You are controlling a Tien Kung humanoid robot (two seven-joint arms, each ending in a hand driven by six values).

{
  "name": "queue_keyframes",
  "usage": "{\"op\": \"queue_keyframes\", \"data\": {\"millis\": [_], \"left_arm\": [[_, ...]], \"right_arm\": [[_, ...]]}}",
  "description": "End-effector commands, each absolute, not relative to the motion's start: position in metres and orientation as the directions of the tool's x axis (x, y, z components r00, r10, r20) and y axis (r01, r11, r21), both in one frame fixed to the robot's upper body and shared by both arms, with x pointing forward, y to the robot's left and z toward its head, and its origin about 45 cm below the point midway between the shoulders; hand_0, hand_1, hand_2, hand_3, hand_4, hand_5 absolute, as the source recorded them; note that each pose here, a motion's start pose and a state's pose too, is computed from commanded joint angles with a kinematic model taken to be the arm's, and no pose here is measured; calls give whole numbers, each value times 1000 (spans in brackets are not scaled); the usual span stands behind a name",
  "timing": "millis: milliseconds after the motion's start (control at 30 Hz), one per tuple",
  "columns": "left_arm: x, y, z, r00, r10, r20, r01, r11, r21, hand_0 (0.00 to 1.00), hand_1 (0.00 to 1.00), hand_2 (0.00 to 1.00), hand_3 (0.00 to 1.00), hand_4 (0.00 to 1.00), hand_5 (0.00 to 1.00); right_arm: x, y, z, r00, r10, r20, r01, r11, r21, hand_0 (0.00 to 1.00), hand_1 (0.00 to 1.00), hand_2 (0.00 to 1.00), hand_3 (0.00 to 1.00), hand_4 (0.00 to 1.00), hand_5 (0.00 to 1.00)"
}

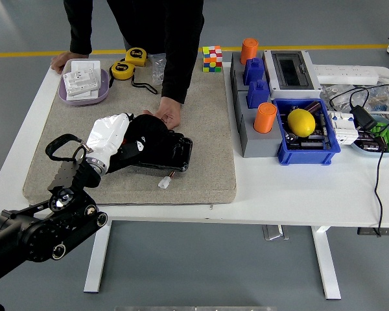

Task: Pick the rag up,wipe the panel,place it on the desk

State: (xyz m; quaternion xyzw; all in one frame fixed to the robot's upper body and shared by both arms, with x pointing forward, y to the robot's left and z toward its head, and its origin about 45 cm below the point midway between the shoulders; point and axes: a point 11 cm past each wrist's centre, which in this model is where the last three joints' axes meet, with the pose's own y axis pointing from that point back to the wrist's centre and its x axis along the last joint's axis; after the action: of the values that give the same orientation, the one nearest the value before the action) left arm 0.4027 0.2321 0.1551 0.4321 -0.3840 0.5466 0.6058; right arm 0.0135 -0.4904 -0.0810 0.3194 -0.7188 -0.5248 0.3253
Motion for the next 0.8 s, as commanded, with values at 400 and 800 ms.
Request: {"op": "queue_keyframes", "data": {"millis": [400,800], "left_arm": [[407,257,160,69,328,942,-996,-36,85,274,163,508,411,78,2],[411,286,162,28,316,948,-991,-114,67,274,162,507,410,72,2]], "right_arm": [[13,-491,-81,-587,-799,133,-117,246,962,735,624,695,619,998,570],[14,-491,-81,-591,-796,131,-119,247,962,737,623,695,619,998,571]]}}
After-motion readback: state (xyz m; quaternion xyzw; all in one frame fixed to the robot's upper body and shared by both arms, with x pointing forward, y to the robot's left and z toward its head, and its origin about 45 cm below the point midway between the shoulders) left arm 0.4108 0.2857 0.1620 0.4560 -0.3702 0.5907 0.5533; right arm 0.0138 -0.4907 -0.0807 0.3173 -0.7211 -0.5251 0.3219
